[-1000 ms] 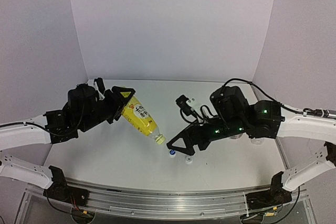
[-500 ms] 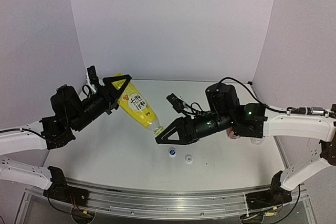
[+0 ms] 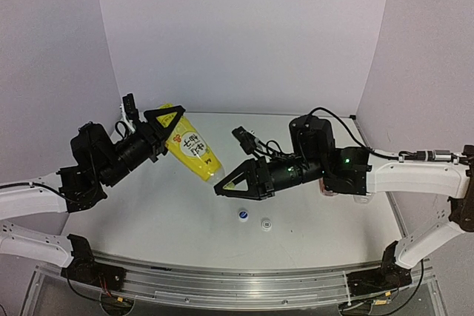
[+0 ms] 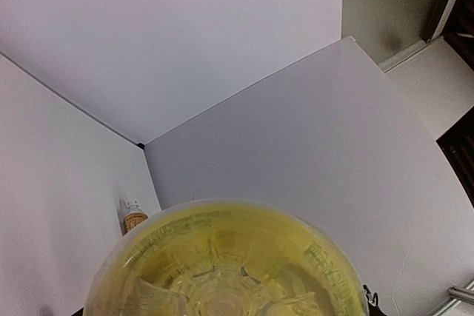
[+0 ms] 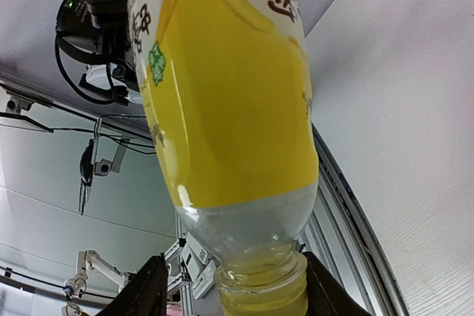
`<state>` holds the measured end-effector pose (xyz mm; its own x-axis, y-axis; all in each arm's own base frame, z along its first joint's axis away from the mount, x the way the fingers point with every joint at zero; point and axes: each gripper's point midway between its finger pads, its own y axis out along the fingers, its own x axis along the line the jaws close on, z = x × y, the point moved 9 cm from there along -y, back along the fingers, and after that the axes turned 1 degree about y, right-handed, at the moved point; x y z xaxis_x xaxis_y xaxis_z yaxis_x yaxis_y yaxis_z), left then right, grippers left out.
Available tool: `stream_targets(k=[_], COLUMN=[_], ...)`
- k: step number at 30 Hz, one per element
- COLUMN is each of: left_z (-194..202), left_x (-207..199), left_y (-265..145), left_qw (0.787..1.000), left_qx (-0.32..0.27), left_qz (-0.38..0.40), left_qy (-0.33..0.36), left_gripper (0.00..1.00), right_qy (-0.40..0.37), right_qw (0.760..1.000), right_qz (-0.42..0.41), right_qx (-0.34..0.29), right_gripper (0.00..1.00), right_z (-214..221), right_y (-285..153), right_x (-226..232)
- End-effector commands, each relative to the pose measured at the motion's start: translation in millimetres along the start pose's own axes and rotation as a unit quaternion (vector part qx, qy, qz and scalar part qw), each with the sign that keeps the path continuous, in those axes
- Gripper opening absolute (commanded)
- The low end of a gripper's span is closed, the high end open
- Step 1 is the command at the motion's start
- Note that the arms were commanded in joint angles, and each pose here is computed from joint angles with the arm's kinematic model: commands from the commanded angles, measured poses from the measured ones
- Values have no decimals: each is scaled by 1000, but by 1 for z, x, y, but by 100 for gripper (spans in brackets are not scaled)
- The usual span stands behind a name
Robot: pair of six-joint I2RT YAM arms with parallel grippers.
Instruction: Unscrew the bottle caps
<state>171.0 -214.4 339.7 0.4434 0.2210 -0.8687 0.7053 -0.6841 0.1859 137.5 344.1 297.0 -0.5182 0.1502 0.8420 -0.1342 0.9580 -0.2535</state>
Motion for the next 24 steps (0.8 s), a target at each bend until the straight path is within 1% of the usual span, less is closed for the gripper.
stream_targets(k=[1,15,18,21,24], left_z=[-8,-10,-11,-11,-11], left_x=[-9,3,5,6,6], left_y=[-7,-9,-10,-10,-8], left_qw=[999,998,997,997,997], left_qx=[-22,-52,-58,-62,-57], left_qz=[26,-18,-28,-34,-37], left_qy=[-5,-26,-32,-34,-32], left_gripper=[0,0,0,0,0], right_qy=[-8,-3,-6,-10,-17], right_qw=[999,999,999,999,999], right_qz=[-34,-38,-37,-35,-30], right_qx=[-24,-15,-16,-18,-24], right_gripper=[52,50,46,38,23], right_z=[-11,-9,-8,-8,-9], right_y=[0,2,1,1,0], right_x=[14,11,11,11,11])
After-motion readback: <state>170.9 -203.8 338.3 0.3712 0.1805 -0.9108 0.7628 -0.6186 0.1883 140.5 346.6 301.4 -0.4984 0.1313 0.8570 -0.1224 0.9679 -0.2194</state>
